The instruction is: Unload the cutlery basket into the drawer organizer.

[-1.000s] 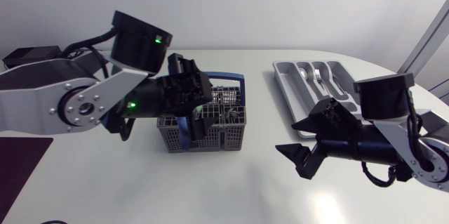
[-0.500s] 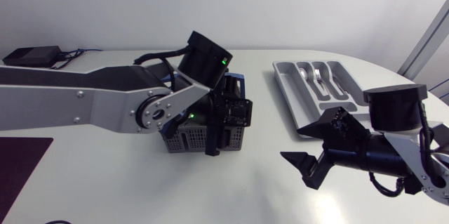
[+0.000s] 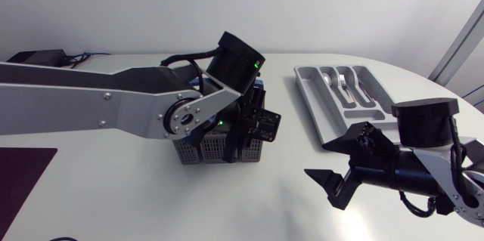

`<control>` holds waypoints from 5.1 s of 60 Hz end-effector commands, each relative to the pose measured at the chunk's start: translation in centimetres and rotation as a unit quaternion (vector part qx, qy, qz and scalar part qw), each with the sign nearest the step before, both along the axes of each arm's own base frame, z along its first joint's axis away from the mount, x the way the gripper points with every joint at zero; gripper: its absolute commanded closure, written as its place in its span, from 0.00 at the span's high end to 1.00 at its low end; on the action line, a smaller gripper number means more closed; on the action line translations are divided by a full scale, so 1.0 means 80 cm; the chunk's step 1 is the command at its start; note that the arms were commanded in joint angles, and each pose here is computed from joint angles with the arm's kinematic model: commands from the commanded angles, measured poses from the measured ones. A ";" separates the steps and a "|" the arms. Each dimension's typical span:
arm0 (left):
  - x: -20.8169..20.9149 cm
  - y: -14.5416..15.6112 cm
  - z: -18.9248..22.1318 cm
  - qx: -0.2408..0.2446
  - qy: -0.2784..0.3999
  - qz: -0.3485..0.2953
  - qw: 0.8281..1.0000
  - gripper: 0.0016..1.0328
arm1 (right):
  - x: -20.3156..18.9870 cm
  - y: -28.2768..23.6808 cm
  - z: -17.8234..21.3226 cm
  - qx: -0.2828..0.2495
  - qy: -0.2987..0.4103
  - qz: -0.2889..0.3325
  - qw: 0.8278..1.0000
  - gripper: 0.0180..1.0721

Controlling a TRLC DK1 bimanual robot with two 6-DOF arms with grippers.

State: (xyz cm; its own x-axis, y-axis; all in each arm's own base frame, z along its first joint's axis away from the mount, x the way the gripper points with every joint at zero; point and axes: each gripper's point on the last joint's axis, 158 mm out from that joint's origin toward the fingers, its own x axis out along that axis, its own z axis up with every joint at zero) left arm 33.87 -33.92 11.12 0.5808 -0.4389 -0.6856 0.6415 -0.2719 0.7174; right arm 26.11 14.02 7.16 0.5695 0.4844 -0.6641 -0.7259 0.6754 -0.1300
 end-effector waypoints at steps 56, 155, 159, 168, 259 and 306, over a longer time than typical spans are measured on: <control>0.014 0.010 -0.022 0.096 -0.003 -0.001 0.995 0.13 | -0.006 -0.008 -0.024 -0.012 0.004 0.000 1.000 0.91; -0.008 0.026 0.085 0.039 -0.067 0.009 0.997 0.09 | -0.014 -0.005 -0.022 -0.010 0.001 -0.001 1.000 0.91; -0.010 0.030 0.092 0.034 -0.072 0.011 0.997 0.09 | -0.014 -0.004 -0.018 -0.011 -0.005 -0.002 1.000 0.91; -0.011 0.037 0.112 0.020 -0.083 0.018 0.996 0.09 | -0.012 -0.002 -0.007 -0.018 -0.025 -0.007 0.999 0.91; -0.048 -0.066 0.132 -0.235 0.273 0.267 0.894 0.10 | 0.024 0.039 0.131 -0.003 -0.308 -0.033 0.951 0.50; -0.054 -0.079 0.113 -0.217 0.282 0.267 0.896 0.10 | 0.032 0.048 0.134 -0.014 -0.310 -0.027 0.950 0.16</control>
